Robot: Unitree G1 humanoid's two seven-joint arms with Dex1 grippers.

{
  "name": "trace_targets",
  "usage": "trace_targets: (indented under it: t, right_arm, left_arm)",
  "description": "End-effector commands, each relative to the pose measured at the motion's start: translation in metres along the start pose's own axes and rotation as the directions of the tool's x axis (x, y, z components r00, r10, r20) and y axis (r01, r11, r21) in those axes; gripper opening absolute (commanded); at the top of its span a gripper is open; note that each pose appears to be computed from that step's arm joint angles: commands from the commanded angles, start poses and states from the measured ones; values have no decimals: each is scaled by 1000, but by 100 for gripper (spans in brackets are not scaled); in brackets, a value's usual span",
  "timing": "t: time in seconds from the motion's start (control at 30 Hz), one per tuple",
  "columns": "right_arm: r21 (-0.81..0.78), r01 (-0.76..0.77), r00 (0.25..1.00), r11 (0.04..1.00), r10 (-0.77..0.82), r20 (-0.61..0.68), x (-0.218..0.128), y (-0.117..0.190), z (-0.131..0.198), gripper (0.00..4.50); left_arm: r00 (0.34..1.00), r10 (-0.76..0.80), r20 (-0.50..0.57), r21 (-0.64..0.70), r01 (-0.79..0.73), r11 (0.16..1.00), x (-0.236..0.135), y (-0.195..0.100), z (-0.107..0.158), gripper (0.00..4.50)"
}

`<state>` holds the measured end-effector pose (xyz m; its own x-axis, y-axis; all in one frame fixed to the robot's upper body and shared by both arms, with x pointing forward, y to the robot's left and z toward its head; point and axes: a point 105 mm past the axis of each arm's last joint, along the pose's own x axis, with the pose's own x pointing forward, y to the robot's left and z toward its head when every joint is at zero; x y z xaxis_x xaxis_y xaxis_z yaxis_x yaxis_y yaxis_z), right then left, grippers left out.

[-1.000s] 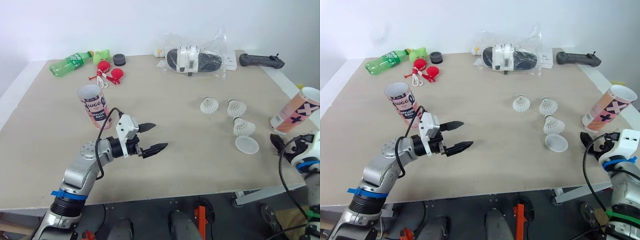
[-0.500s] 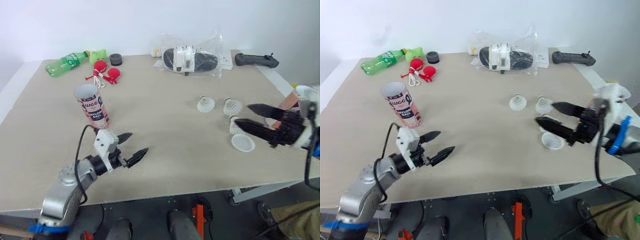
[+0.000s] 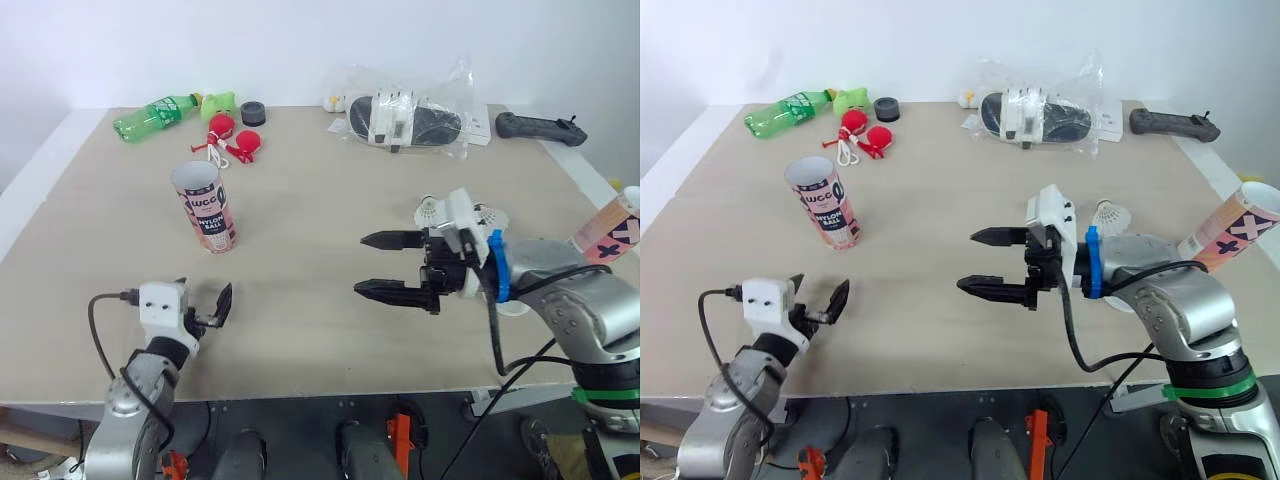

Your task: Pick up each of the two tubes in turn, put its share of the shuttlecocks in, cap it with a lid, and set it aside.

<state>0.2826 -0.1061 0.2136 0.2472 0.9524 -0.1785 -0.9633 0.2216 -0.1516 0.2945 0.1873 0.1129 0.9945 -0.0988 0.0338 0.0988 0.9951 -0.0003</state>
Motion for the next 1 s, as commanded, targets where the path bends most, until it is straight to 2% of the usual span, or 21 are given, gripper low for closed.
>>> trace_targets:
  t: [0.03,0.17,0.3,0.73,1.0]
  right_arm:
    - [-81,5,1000,997,-3,28,3,-4,13,449]
    - [-96,13,999,995,-9,42,8,-4,14,449]
    - [-100,13,999,995,-8,48,11,-3,14,449]
    - [-91,13,998,996,-7,65,16,0,15,449]
    - [-95,14,998,995,-8,59,16,1,13,449]
  left_arm:
    - [999,43,-5,20,-42,999,12,7,-5,450]
    - [995,89,-43,27,-87,996,31,14,-15,450]
    - [997,63,-48,27,-62,998,45,11,-17,450]
    - [999,26,-23,62,-25,998,80,18,-6,450]
    - [1000,3,-2,33,-3,999,99,20,1,450]
